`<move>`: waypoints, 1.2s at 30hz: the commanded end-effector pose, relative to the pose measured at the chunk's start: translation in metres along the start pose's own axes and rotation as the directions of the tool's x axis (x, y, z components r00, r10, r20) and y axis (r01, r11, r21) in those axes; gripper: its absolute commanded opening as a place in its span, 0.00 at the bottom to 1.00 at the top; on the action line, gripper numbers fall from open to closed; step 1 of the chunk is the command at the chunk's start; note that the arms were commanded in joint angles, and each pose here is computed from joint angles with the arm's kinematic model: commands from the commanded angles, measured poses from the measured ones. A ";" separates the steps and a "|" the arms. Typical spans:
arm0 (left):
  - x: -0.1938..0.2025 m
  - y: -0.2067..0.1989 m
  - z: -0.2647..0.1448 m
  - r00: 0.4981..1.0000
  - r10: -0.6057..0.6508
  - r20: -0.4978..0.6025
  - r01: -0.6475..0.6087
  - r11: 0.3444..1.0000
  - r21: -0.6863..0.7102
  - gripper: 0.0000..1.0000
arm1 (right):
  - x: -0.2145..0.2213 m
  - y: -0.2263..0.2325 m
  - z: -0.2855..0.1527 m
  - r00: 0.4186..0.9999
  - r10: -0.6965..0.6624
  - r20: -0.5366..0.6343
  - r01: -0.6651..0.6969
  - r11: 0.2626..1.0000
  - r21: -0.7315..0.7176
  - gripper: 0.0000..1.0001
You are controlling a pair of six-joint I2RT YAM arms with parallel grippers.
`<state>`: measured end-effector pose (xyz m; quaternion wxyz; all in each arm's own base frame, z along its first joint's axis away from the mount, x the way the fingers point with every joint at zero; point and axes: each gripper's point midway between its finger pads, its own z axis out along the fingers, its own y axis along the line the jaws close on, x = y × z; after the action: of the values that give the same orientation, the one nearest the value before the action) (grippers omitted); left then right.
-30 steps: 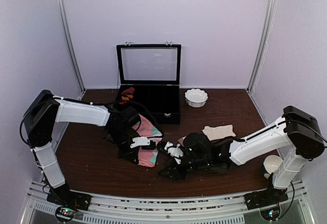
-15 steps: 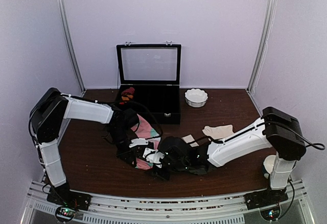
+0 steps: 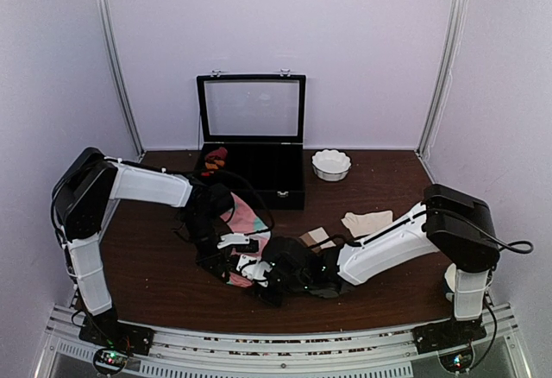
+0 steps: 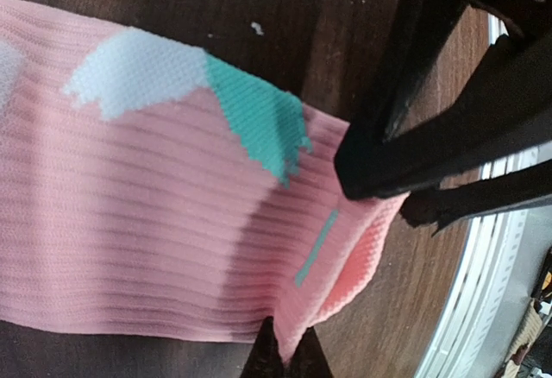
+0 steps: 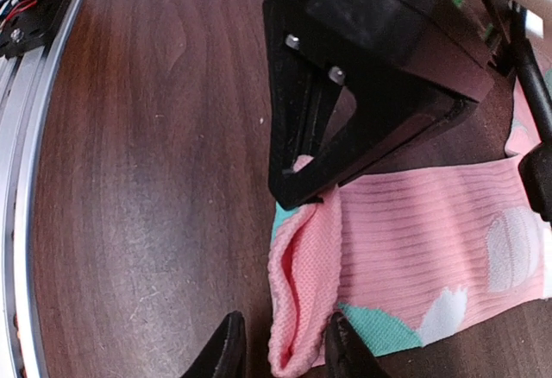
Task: Roll the socks
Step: Roll the sock at the center of the board.
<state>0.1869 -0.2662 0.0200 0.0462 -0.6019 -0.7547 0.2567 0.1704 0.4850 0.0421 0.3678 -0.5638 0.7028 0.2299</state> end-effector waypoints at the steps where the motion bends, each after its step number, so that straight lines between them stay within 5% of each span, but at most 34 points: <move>1: -0.005 0.002 -0.005 1.000 0.006 0.009 -0.006 1.000 0.007 0.00 | -0.004 -0.014 0.004 0.999 0.042 0.030 -0.044 0.997 0.060 0.28; 9: -0.005 0.004 -0.005 1.000 0.006 0.009 -0.006 1.000 0.001 0.03 | 0.003 -0.012 0.004 0.995 0.099 0.026 -0.100 0.995 0.030 0.00; 16: -0.009 0.012 -0.024 0.998 0.034 0.056 -0.027 0.992 -0.123 0.31 | 0.007 -0.021 0.007 0.956 0.293 -0.018 -0.294 0.955 -0.036 0.00; 22: -0.008 0.007 -0.061 0.977 0.180 0.117 -0.135 0.938 -0.318 0.61 | 0.020 -0.037 0.008 0.830 0.547 -0.114 -0.558 0.820 -0.130 0.00; 30: -0.002 -0.013 -0.073 0.903 0.408 0.137 -0.317 0.845 -0.430 0.62 | 0.030 -0.042 0.014 0.721 0.653 -0.231 -0.686 0.718 -0.114 0.00; 36: 0.004 -0.015 -0.047 0.852 0.522 -0.031 -0.484 0.765 -0.425 0.57 | 0.049 -0.042 0.014 0.675 0.681 -0.284 -0.723 0.688 -0.067 0.00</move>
<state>0.1952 -0.2411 0.0793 -0.1829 -0.7069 -0.6655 0.1550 0.2213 0.4715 0.0302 0.1721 -0.3240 0.8500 0.3780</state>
